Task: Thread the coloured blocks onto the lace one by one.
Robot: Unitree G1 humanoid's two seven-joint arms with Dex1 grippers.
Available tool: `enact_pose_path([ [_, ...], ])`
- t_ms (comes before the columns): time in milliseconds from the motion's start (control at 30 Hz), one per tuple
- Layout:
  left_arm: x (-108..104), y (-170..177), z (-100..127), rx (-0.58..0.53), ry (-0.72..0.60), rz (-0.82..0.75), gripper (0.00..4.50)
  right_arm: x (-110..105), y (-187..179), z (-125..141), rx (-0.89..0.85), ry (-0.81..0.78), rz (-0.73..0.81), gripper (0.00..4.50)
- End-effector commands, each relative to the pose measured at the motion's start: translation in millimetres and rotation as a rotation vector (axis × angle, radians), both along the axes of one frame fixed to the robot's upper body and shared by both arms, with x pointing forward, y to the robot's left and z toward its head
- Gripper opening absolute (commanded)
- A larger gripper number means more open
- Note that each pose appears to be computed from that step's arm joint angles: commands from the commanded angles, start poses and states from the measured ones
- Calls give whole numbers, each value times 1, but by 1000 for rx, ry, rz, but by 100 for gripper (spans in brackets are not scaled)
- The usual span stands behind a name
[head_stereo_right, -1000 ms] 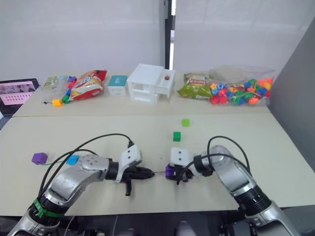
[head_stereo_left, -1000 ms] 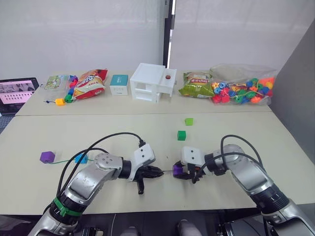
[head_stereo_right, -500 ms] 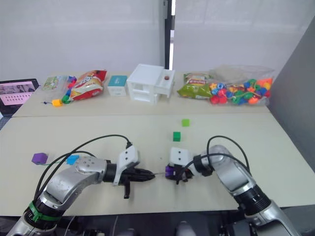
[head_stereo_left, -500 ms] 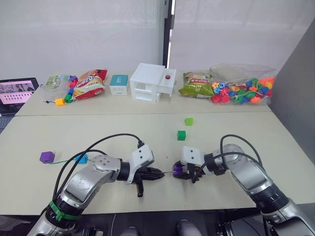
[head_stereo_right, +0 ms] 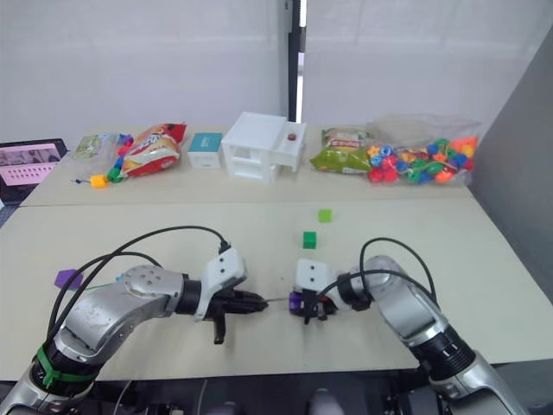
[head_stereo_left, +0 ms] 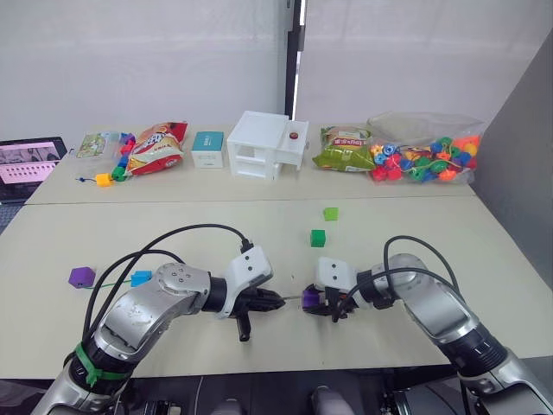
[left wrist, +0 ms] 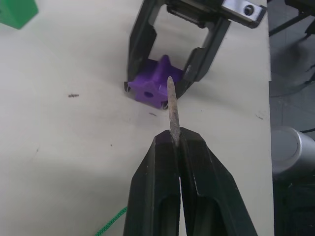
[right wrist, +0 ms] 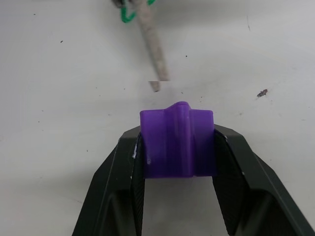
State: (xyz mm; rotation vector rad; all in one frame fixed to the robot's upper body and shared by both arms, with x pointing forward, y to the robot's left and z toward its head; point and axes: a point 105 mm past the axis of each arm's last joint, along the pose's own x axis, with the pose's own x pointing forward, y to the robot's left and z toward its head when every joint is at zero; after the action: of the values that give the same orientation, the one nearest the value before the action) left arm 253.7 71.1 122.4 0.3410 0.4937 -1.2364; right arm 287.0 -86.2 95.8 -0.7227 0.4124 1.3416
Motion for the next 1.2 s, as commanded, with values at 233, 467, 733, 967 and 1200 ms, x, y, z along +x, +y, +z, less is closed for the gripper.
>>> enact_pose_path([
  [233, 3, -3, 3, 60, -44, 32, 0, -5, 1, -10, -40, 32, -3, 136],
  [467, 5, -7, -1, 58, -39, 48, 0, -6, 2, -10, -48, 32, 0, 136],
  [733, 9, -11, -4, 68, -40, 65, 0, -7, 2, -9, -53, 29, -4, 136],
  [967, 11, -13, -7, 63, -33, 75, 0, -8, 4, -8, -53, 28, -5, 136],
  [1200, 12, -18, -12, 49, -16, 77, 0, -8, 4, -6, -52, 29, -8, 136],
])
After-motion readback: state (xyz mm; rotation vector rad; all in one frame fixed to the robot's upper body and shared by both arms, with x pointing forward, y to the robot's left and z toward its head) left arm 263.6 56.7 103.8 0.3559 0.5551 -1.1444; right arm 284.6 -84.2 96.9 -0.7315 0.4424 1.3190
